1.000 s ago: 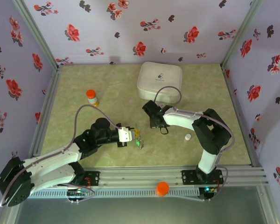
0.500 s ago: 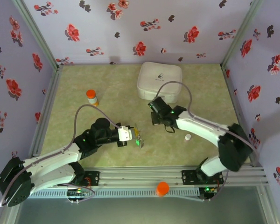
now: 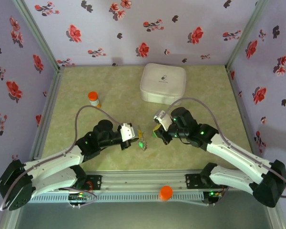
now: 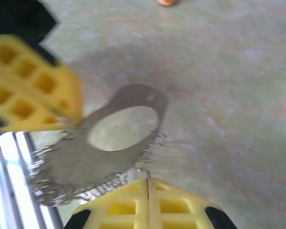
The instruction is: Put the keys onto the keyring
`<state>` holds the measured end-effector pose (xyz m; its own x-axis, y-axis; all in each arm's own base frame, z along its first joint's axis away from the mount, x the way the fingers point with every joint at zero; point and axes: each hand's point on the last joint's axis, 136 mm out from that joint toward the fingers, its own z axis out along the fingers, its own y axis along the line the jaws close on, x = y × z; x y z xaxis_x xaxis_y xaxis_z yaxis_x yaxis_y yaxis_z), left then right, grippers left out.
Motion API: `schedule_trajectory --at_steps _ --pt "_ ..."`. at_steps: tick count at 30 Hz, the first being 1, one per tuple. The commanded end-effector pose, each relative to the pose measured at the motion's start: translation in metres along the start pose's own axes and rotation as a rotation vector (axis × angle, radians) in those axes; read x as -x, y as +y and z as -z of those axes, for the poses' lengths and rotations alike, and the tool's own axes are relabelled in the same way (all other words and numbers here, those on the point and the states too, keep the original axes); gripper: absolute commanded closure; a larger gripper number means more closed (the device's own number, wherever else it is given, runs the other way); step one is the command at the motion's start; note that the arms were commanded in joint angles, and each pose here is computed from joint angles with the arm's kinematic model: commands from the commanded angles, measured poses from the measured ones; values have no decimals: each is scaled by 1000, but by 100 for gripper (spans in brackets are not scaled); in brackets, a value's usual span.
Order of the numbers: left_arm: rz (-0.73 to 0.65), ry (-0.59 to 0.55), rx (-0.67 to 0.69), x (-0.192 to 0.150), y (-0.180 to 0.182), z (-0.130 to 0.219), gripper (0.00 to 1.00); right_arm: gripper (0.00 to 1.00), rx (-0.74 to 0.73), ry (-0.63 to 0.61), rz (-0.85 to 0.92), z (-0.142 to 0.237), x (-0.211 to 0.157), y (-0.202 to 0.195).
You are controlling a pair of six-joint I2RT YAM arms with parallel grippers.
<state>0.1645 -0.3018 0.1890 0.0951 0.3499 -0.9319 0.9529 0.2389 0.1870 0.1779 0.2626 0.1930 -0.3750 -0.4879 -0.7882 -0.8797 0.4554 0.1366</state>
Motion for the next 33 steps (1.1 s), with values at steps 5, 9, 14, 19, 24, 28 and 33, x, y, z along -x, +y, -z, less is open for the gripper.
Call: schedule_trajectory --at_steps 5,9,14,19,24,28,33 --pt "-2 -35 -15 22 4 -3 100 100 182 5 127 6 5 37" --pt "-10 -15 -42 20 0 -6 100 100 209 11 152 2 7 45" --pt "-24 16 -66 16 -4 -9 100 100 202 -13 182 1 15 48" --pt "-30 20 -82 17 -6 -10 100 100 191 -32 198 1 20 48" --pt "-37 20 -93 17 -9 -10 100 100 177 -53 209 -1 26 47" --pt "-43 18 -97 17 -10 -11 100 100 176 -50 210 -4 27 47" --pt "-47 12 -99 18 -11 -9 100 100 149 -41 210 -6 26 43"
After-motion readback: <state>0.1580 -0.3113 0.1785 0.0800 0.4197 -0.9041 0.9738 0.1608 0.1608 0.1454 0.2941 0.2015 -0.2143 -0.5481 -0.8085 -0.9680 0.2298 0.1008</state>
